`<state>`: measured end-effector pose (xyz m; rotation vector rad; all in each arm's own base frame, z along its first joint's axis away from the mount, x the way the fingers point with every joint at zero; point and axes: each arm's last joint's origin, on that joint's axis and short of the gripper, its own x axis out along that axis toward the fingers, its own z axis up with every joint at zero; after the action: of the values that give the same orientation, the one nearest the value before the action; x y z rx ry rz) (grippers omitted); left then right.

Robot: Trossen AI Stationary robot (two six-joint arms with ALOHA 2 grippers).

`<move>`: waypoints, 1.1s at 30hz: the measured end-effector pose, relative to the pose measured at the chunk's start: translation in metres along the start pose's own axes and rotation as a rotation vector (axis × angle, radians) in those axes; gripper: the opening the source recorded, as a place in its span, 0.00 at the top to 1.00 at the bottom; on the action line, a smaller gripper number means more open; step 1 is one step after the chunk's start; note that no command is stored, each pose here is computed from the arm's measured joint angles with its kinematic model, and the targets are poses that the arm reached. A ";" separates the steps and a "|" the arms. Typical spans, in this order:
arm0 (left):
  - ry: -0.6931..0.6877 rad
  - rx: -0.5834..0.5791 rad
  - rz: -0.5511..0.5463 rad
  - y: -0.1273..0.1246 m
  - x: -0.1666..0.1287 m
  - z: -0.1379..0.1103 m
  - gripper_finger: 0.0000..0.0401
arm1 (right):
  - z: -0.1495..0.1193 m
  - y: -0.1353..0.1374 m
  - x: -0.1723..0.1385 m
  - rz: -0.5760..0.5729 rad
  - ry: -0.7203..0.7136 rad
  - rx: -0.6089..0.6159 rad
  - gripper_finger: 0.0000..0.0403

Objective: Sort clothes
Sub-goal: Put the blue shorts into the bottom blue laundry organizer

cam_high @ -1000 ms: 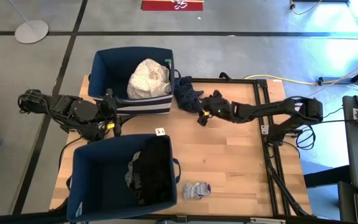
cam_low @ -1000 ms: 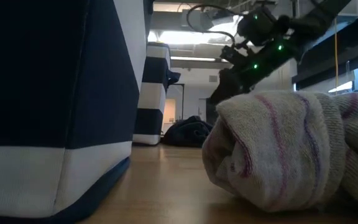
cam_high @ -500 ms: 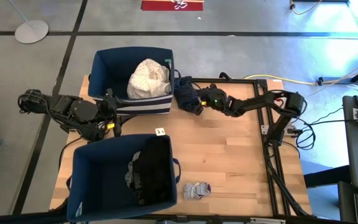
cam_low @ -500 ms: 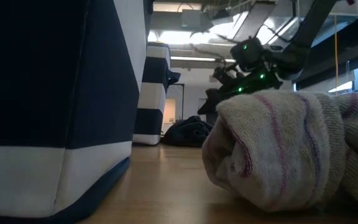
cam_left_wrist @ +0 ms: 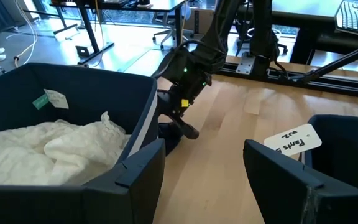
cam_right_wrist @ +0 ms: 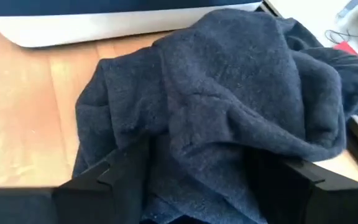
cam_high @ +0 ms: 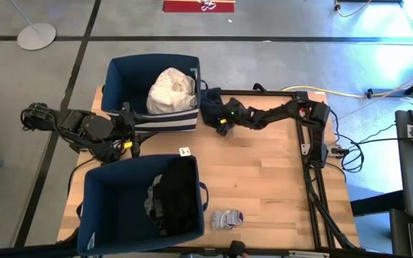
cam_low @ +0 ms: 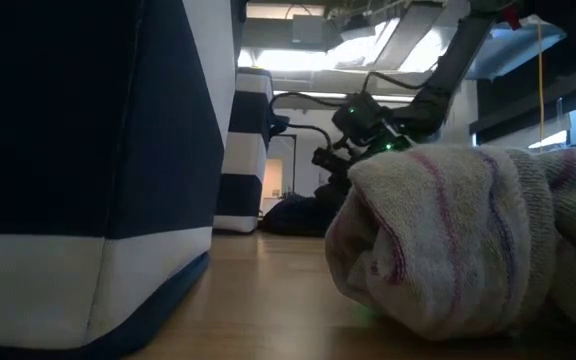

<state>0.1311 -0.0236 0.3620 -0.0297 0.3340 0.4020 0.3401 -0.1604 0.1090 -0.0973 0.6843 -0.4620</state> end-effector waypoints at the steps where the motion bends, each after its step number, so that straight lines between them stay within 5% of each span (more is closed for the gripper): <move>1: 0.000 0.004 0.000 0.000 0.000 0.000 0.48 | 0.001 0.001 0.000 -0.001 0.009 -0.004 0.38; 6: 0.002 0.006 0.001 0.000 0.000 0.000 0.48 | -0.001 0.001 0.000 -0.029 0.053 -0.021 0.51; 13: 0.000 0.004 0.002 0.000 0.000 0.000 0.48 | -0.004 -0.001 -0.001 -0.128 0.114 -0.066 0.94; 23: 0.000 -0.004 0.001 0.000 0.000 0.000 0.48 | 0.001 0.009 -0.019 -0.143 0.187 -0.118 0.95; 33: 0.013 0.026 0.005 0.001 0.000 -0.002 0.48 | 0.053 0.021 -0.090 -0.233 0.051 -0.154 0.95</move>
<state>0.1304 -0.0231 0.3605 -0.0062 0.3525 0.4021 0.3210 -0.1051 0.1979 -0.3137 0.7619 -0.6368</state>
